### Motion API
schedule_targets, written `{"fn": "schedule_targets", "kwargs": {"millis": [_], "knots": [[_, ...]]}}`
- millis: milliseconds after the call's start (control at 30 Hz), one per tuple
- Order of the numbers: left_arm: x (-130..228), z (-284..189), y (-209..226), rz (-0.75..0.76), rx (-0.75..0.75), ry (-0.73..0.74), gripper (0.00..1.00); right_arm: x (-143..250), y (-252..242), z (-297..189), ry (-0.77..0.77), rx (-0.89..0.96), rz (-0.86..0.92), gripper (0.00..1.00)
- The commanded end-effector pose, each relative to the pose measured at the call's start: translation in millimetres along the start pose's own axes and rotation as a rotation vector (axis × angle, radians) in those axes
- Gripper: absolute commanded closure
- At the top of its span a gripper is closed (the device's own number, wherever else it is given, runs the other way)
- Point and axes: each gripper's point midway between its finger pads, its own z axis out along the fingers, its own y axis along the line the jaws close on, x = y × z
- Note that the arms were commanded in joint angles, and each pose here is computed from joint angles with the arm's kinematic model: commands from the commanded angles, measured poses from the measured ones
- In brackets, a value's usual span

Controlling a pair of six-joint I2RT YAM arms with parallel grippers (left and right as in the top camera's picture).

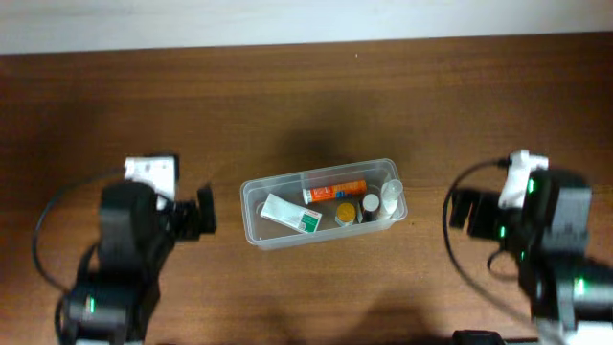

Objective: Pack container

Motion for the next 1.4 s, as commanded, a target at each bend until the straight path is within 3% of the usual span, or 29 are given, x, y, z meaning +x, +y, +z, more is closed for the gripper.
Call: {"fn": "schedule_targets", "kwargs": {"millis": [0, 167, 600, 700, 867, 1100, 1267, 1367], "knots": [[19, -23, 2, 0.001, 0.014, -0.112, 0.01, 22, -1, -21, -0.076, -0.008, -0.001, 0.02], [35, -48, 6, 0.0, 0.015, -0.129, 0.01, 27, -1, -39, -0.138, -0.016, -0.002, 0.01], [60, -48, 8, 0.007, 0.007, -0.033, 0.0, 34, 4, -44, -0.135, -0.035, -0.025, 0.02], [60, -48, 8, 0.007, 0.007, -0.033, 0.01, 31, 4, -51, -0.199, -0.047, -0.029, 0.02], [60, -48, 8, 0.007, 0.007, -0.033, 0.01, 32, 30, -39, -0.459, -0.176, -0.272, 0.02], [60, -48, 8, 0.007, 0.007, -0.033, 0.01, 34, 43, 5, -0.708, -0.249, -0.314, 0.02], [60, -48, 8, 0.007, 0.007, -0.033, 0.01, 17, 26, 22, -0.903, -0.142, -0.277, 0.01], [60, -48, 8, 0.007, 0.007, -0.033, 0.01, 17, 10, 28, -0.903, -0.056, -0.236, 0.02]]}}
